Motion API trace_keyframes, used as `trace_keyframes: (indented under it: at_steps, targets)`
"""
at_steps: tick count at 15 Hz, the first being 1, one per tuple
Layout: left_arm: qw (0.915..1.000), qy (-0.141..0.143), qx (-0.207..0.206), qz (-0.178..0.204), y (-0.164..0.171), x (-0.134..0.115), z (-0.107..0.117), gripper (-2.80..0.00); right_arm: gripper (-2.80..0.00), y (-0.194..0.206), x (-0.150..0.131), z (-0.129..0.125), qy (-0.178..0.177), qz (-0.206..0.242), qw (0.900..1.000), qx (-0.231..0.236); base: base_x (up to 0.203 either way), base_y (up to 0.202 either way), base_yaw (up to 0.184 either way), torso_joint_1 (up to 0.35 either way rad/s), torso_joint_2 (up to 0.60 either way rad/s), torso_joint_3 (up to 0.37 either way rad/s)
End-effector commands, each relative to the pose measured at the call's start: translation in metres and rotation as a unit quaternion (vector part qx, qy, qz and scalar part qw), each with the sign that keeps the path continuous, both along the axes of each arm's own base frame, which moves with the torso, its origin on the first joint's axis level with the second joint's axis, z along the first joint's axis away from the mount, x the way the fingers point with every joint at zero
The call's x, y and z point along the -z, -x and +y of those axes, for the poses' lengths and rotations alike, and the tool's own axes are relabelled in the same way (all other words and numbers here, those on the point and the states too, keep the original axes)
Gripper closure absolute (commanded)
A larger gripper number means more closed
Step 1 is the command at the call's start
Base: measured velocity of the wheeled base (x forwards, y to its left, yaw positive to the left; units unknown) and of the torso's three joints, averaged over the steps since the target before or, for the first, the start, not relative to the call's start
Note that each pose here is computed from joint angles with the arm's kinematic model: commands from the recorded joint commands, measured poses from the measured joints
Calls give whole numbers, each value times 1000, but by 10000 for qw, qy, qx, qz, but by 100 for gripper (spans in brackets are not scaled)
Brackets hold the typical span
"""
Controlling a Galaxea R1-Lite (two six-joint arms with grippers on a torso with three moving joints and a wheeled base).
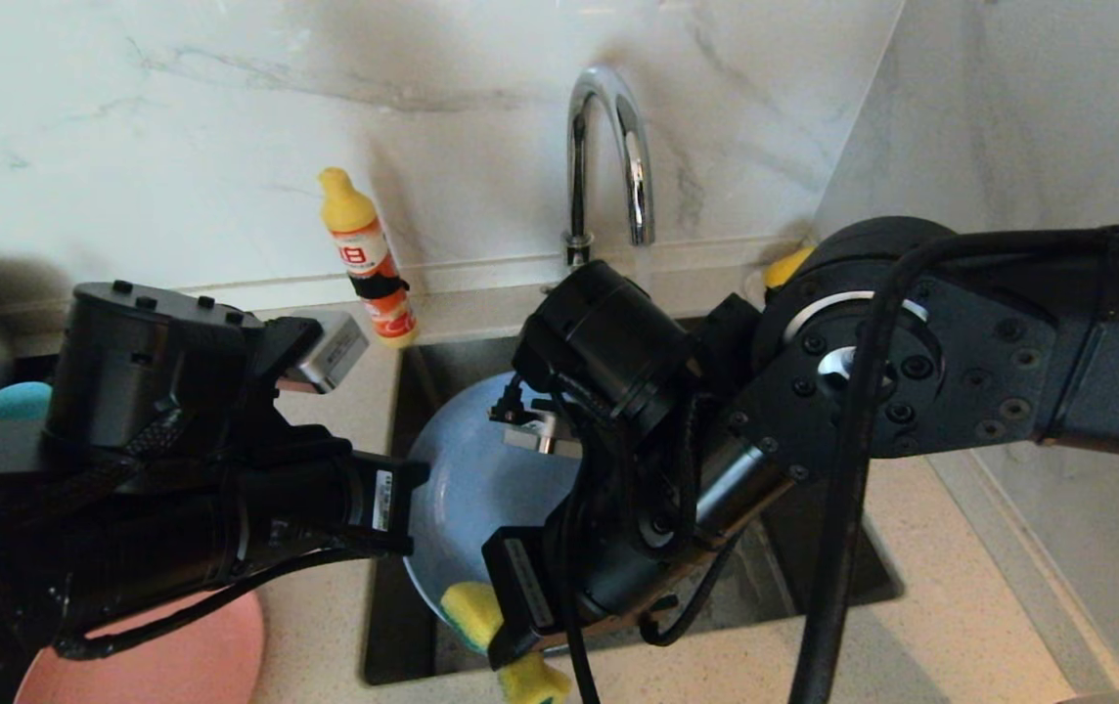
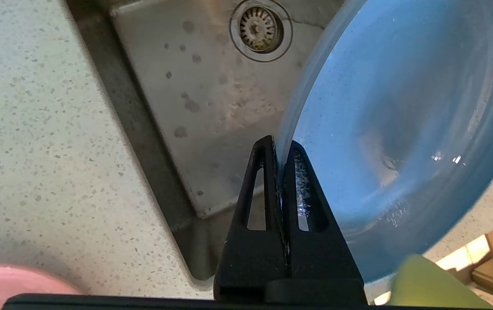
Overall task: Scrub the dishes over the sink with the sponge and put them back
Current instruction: Wipe the plate
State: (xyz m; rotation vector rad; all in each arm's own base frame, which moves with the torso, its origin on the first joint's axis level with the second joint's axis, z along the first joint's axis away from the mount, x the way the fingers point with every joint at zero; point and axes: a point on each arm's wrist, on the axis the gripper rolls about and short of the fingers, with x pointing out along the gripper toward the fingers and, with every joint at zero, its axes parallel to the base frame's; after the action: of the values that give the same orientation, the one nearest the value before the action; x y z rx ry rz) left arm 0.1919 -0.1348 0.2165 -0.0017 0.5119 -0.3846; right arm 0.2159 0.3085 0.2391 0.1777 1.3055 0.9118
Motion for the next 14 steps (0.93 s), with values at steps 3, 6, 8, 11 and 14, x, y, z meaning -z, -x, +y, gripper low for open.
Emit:
trace_keyframes:
  at_steps: [3, 6, 8, 11, 14]
  targets:
    - [10000, -17, 31, 27, 2, 2, -2, 0, 0, -9, 9, 2, 112, 167, 9994, 290, 0, 0, 0, 0, 0, 0]
    - [10000, -19, 58, 18, 4, 2, -2, 0, 0, -16, 13, 0, 232, 82, 9983, 534, 0, 0, 0, 0, 0, 0]
    - [10000, -23, 65, 35, 5, 3, -2, 0, 0, -21, 10, -5, 207, 75, 9976, 653, 0, 0, 0, 0, 0, 0]
    - [10000, 1, 90, -1, 6, 5, -2, 0, 0, -27, 7, -12, 149, 19, 9968, 782, 0, 0, 0, 0, 0, 0]
    - [9998, 62, 151, -74, 10, 2, -2, 0, 0, -35, 1, -19, 16, -73, 9956, 933, 0, 0, 0, 0, 0, 0]
